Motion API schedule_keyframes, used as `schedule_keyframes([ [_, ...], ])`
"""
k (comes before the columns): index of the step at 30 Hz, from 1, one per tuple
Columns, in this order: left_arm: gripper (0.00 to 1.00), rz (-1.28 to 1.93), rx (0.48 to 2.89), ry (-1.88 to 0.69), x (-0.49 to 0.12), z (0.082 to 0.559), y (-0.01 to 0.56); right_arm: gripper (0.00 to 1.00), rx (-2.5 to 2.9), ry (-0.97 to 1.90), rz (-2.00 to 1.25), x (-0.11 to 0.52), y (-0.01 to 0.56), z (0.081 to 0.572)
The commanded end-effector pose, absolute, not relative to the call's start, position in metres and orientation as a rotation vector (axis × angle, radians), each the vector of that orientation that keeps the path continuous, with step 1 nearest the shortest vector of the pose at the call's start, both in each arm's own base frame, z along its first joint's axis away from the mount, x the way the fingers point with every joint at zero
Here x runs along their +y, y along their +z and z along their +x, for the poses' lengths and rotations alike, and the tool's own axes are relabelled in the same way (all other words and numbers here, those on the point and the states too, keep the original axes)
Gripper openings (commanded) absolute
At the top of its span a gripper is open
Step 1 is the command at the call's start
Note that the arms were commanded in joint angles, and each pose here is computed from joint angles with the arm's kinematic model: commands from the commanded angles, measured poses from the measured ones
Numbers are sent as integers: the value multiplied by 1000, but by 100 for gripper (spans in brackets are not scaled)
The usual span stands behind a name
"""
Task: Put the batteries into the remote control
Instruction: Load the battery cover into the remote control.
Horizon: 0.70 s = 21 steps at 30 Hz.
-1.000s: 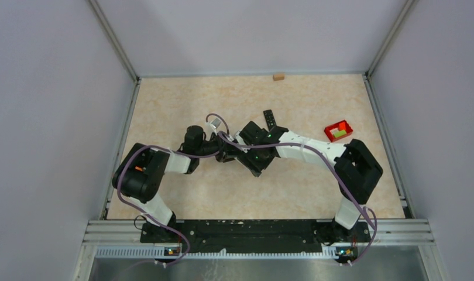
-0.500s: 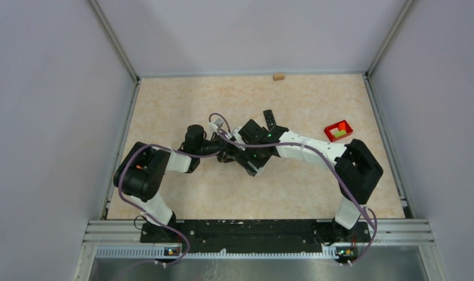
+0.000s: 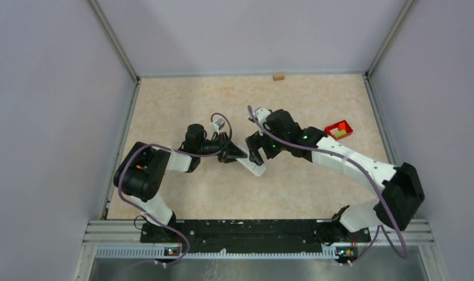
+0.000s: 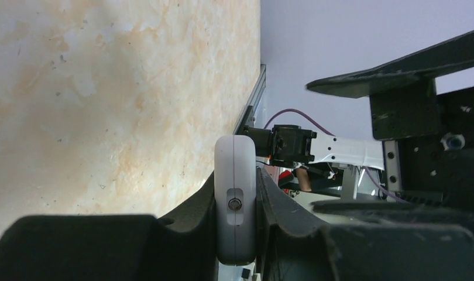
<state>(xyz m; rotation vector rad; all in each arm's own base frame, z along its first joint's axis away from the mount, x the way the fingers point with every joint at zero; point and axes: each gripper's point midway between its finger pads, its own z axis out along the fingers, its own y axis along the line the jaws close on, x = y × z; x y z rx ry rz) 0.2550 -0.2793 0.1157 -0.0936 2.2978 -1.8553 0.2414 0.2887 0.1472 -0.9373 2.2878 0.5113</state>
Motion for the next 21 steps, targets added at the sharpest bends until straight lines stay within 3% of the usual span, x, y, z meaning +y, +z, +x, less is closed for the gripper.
schedule_keyframes([
  [1,0,-2,2174,-1899,-284,266,149,87,2180,684,-600,279,199,256],
  [10,0,-71,2001,-1983,-284,279,194,84,2155,1014,279,246,207,252],
  [17,0,-155,1955,-2004,-283,289,213,83,2056,1282,452,257,209,241],
  [21,0,-187,1924,-2053,-280,292,224,70,1999,1343,496,257,213,243],
])
